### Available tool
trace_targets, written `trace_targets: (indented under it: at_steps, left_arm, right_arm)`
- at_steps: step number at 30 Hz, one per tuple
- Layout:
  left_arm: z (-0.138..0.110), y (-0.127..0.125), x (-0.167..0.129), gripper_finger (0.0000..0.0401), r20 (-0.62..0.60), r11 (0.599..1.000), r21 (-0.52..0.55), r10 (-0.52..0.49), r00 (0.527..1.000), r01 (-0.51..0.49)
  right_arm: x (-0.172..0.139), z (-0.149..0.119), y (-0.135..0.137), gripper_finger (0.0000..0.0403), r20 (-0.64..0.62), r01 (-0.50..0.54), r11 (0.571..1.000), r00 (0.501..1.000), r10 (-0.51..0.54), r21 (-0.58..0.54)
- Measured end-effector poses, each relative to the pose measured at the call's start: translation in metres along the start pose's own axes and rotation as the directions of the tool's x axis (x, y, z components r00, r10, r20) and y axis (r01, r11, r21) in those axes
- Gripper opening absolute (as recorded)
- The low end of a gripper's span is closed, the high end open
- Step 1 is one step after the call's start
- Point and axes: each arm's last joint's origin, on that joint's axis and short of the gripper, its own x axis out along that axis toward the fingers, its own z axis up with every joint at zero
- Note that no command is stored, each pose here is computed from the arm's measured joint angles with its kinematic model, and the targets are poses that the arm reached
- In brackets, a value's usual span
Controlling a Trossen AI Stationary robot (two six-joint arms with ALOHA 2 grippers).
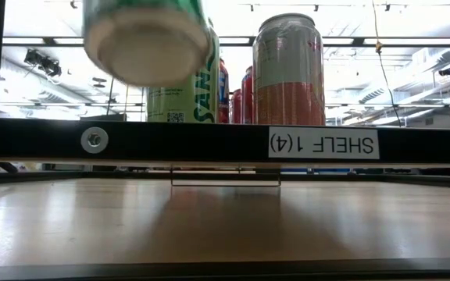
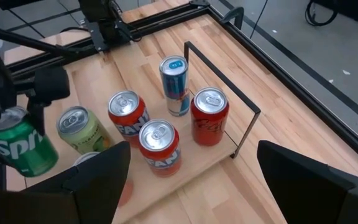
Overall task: Place canned beverage on shelf
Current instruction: Put the green soda can on the shelf
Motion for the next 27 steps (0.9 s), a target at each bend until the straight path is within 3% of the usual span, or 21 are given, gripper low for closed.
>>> trace_targets:
  at_steps: [6, 27]
  left_arm:
    - [0.001, -0.001, 0.008, 0.0318, 0.008, 0.998, 0.046, 0.035, 0.999, -0.035]
    - [0.000, -0.003, 0.036, 0.0318, -0.058, 0.997, 0.058, 0.063, 0.996, -0.060]
  right_arm:
    - [0.000, 0.000, 0.000, 0.0362, 0.002, -0.001, 1.000, 1.000, 0.001, 0.002]
    - [0.000, 0.000, 0.000, 0.0362, 0.003, 0.003, 1.000, 1.000, -0.003, -0.002]
